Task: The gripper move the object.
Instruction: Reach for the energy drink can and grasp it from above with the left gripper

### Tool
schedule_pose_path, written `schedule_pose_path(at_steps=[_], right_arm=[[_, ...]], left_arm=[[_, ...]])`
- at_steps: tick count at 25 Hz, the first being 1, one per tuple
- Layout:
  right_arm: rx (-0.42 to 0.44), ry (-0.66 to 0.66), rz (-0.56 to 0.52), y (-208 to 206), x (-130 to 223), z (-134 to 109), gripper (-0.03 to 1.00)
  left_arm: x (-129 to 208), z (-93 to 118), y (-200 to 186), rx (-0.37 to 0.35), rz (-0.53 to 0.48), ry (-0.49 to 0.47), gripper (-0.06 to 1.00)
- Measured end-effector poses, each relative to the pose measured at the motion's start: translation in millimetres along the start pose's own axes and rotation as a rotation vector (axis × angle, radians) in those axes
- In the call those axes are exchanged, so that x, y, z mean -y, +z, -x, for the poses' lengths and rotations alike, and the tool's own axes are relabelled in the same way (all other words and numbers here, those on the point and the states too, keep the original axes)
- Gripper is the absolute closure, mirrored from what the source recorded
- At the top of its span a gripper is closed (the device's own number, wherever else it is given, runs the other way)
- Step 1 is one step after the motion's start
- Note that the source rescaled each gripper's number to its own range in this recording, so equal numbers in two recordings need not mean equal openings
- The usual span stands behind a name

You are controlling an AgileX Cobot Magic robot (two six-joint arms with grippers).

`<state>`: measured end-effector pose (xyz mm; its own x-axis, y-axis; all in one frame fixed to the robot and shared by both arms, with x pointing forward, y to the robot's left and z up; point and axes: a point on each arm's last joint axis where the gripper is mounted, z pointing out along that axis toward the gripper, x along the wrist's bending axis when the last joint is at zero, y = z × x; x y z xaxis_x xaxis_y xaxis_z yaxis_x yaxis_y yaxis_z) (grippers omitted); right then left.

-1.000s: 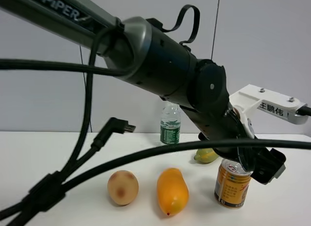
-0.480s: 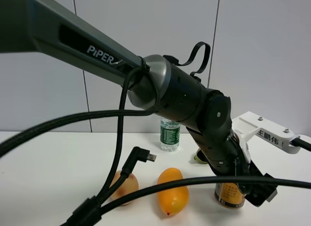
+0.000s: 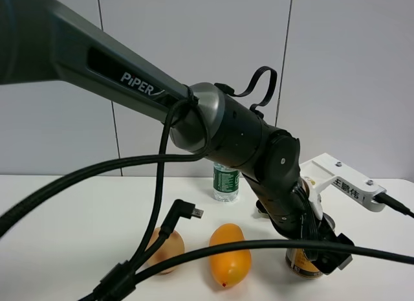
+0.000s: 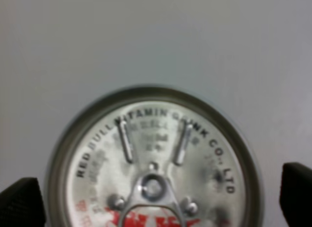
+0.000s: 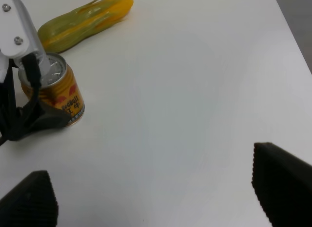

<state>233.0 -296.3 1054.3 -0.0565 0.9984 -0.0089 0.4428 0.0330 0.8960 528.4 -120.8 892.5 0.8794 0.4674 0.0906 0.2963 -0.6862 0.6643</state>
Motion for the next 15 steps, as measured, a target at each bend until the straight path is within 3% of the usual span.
schedule_pose_path(at_steps=[15], right_arm=[[0.0, 0.0, 0.0, 0.0, 0.0, 0.0, -0.03]], left_arm=[[-4.7, -3.2, -0.3, -0.012, 0.049, -0.003, -0.03]])
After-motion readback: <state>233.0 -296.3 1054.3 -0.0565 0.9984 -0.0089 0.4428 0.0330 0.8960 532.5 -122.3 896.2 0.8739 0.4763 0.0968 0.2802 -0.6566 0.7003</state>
